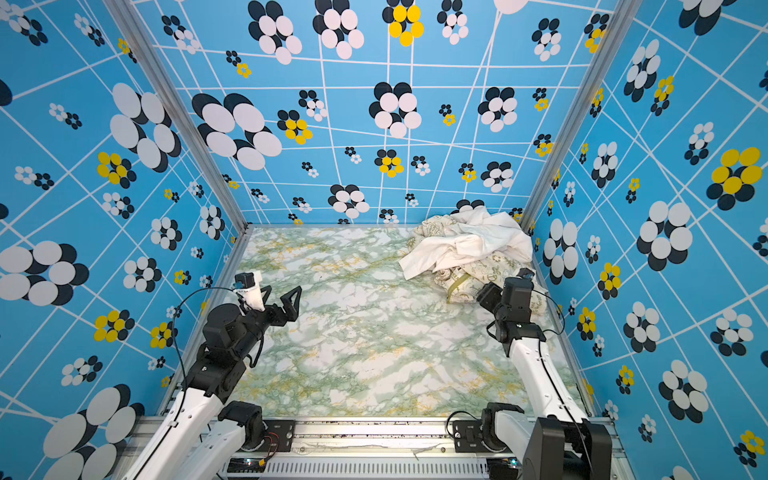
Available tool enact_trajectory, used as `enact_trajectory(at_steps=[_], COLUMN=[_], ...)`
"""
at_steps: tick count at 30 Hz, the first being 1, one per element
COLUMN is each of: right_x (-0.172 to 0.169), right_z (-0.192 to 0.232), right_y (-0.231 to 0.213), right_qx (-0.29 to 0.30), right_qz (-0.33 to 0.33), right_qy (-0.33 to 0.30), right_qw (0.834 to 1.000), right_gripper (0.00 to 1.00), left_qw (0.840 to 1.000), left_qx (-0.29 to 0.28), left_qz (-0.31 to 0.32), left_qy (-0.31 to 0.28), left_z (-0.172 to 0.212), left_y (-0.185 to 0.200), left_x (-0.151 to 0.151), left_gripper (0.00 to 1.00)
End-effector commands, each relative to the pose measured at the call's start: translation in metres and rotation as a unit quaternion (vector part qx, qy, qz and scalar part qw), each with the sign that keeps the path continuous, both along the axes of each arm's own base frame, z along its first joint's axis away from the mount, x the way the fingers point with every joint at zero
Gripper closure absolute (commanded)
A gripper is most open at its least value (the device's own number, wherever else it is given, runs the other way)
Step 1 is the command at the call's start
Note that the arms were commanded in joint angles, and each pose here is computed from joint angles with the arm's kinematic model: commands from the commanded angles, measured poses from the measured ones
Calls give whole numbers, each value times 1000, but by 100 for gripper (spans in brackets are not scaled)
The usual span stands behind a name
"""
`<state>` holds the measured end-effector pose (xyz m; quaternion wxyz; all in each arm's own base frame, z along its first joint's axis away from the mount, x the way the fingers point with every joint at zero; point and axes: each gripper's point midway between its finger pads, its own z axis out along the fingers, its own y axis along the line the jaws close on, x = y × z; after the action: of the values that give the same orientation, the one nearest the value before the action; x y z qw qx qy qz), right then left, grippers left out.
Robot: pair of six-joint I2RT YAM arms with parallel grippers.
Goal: Pick out a specific cloth from the pile
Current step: 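Reach the right gripper toward the lavender cloth while raising the left arm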
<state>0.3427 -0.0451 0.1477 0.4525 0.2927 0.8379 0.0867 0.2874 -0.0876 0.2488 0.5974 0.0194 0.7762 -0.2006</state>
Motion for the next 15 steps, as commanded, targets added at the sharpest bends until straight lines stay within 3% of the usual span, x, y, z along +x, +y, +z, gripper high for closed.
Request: enact_trajectory(at_steps=[1, 6, 15], right_x=[7, 14, 31], right_z=[-7, -25, -62], right_y=[1, -10, -14], right_qx=[75, 130, 214], right_qz=[-25, -65, -91], right_qy=[-6, 0, 19], right_qw=[997, 989, 972], right_gripper=[33, 39, 51], left_qw=[998, 994, 994], left_qx=[14, 27, 18], left_qz=[-66, -108, -111], left_qy=[14, 15, -3], left_z=[3, 3, 7], left_y=[-27, -49, -59], left_x=[-13, -24, -24], left_gripper=[1, 1, 1])
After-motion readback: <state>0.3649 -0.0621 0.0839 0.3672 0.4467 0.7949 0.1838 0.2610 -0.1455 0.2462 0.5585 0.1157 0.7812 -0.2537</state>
